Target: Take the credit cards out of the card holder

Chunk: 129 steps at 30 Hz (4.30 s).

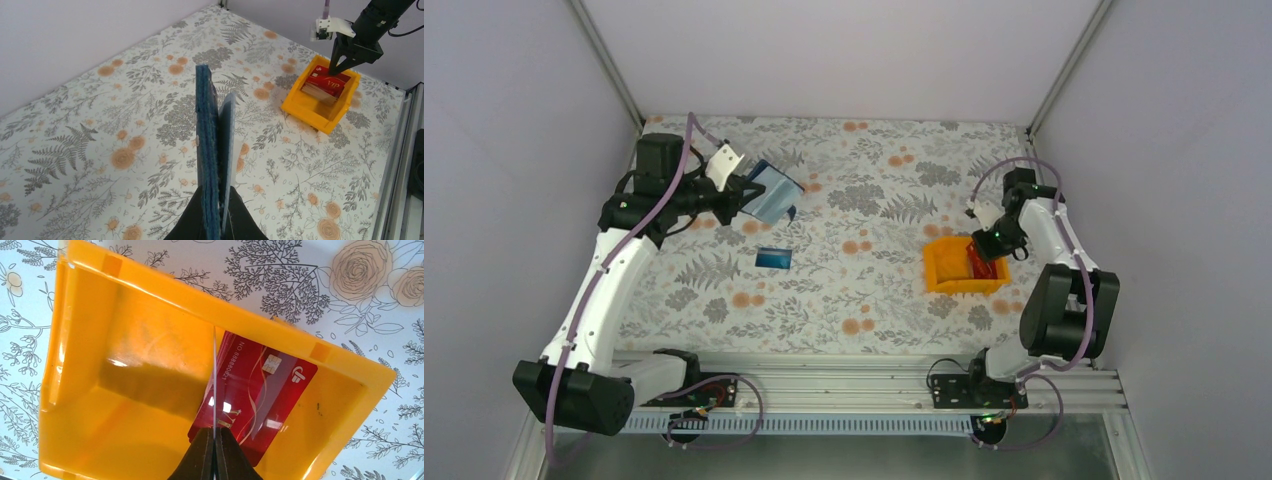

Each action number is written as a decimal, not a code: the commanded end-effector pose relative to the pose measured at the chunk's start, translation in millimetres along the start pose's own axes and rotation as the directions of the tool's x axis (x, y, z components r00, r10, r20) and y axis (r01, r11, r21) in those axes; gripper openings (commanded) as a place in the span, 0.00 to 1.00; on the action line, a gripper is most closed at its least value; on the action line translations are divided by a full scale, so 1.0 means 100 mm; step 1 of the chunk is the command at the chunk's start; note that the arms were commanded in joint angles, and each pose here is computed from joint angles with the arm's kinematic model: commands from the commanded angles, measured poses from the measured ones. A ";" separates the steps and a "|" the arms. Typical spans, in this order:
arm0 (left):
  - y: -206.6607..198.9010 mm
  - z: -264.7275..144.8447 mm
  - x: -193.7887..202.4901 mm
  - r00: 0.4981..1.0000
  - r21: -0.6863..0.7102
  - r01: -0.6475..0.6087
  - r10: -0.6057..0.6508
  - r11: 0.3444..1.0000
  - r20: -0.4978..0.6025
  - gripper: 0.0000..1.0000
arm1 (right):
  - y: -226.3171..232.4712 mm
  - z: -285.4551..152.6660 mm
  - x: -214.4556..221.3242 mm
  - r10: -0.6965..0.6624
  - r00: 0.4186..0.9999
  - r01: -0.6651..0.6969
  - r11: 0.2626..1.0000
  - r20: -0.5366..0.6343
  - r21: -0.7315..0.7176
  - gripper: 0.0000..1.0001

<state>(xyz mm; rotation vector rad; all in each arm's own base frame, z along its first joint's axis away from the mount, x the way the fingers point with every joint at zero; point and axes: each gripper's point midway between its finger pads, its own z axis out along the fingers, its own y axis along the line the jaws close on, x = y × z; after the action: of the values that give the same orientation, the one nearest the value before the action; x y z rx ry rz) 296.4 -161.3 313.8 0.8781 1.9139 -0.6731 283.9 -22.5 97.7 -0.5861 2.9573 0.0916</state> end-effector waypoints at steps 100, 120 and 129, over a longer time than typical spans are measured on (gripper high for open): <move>-0.08 0.04 -0.01 1.000 0.051 -0.019 0.019 0.999 -0.008 0.07 | -0.15 0.56 0.04 -0.160 0.984 0.180 0.911 -0.084 0.372 0.04; -0.59 -0.24 -0.18 0.989 0.241 -0.120 0.096 0.963 0.109 0.06 | 0.60 -1.68 -1.31 -0.351 0.619 0.211 0.936 0.703 0.282 0.38; -1.10 -0.93 -0.78 0.942 0.359 -0.284 0.190 0.889 0.276 0.06 | 1.45 -3.61 -1.54 -0.204 0.084 0.437 0.887 0.975 0.147 1.00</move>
<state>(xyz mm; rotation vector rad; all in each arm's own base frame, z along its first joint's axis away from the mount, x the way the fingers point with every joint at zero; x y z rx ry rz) 229.9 -177.9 381.6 1.1010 1.6547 -0.9240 354.8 101.6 406.4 -0.7200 1.6629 0.2265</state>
